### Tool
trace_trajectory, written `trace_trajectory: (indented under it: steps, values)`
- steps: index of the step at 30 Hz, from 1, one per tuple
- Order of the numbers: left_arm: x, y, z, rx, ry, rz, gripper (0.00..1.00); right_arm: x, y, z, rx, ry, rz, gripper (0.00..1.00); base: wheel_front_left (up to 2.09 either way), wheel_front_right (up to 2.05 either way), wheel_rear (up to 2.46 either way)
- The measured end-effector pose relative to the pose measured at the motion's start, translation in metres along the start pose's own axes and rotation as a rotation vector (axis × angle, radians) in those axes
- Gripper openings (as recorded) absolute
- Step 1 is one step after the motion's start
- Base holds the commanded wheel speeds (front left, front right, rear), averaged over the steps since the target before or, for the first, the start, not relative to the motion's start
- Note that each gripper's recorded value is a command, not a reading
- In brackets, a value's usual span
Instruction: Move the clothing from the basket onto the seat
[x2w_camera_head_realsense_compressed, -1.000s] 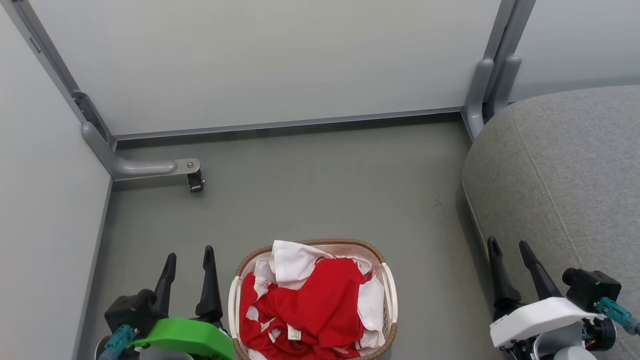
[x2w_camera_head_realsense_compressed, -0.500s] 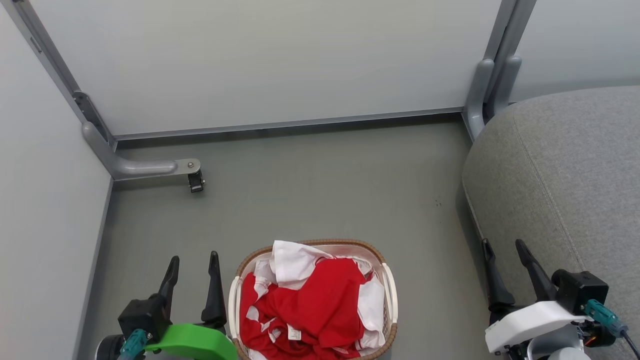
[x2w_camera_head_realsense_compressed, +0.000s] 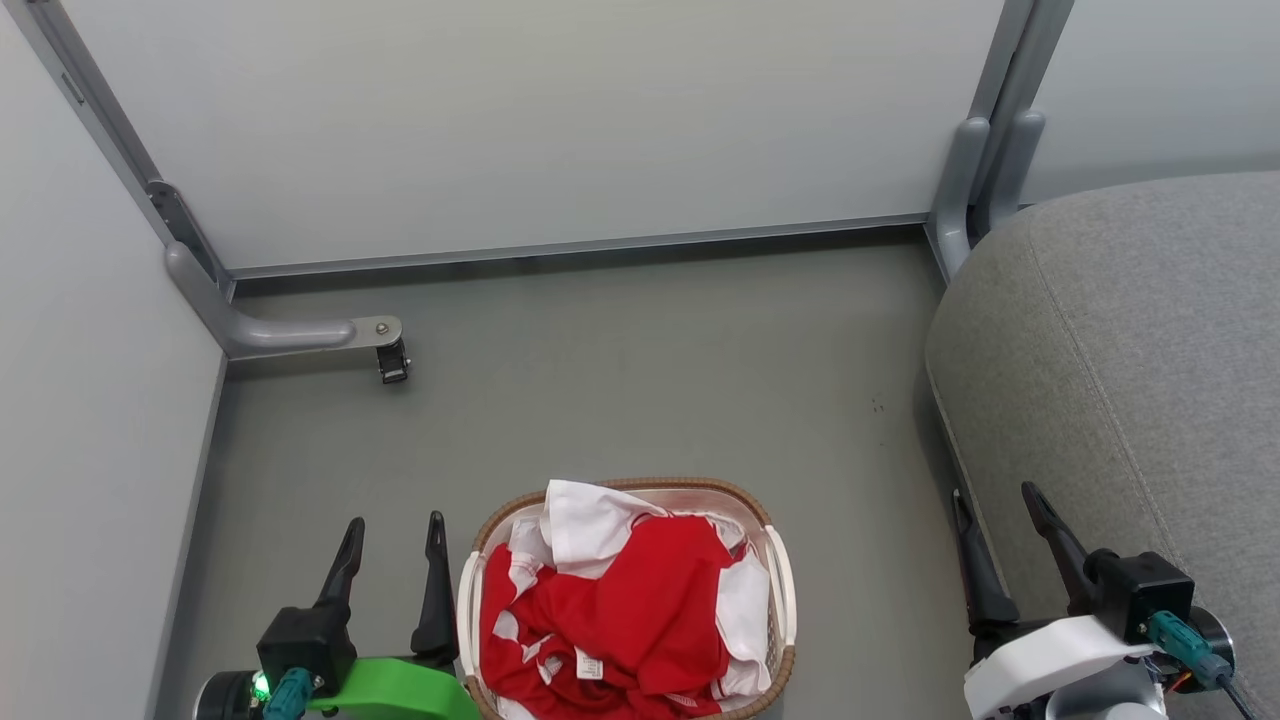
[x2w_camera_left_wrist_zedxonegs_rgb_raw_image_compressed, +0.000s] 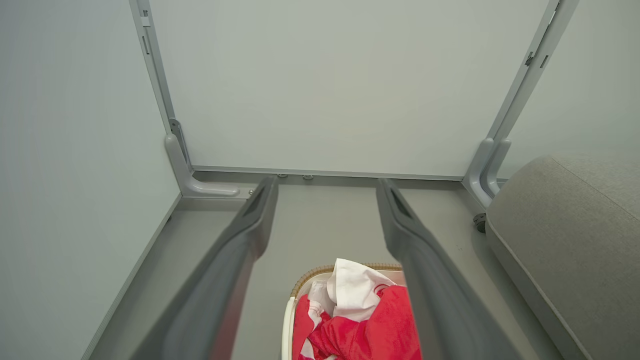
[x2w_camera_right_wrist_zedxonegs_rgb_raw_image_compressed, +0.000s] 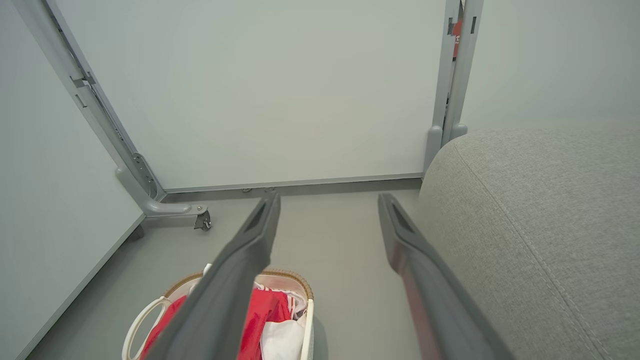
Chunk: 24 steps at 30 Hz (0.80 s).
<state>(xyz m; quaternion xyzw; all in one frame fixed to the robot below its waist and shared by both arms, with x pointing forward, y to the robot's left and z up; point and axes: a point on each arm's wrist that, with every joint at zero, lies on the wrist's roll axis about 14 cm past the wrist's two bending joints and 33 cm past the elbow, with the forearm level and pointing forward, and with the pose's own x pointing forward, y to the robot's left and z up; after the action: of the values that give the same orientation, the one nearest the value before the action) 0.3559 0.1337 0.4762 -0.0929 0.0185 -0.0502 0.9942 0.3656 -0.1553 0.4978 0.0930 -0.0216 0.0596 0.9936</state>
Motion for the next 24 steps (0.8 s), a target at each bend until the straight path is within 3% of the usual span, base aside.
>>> trace_trajectory:
  steps: [11,24]
  values:
    - [-0.0015,-0.0053,-0.0021,0.069,-0.006,-0.025,1.0,-0.0003,0.0045,-0.0002,-0.071,-0.005,0.025,1.0,0.0,0.0,0.0]
    - [-0.0025,-0.0034,-0.0058,0.073,0.005,-0.017,1.0,-0.0001,0.0047,-0.0004,-0.074,-0.005,0.026,1.0,0.0,0.0,0.0]
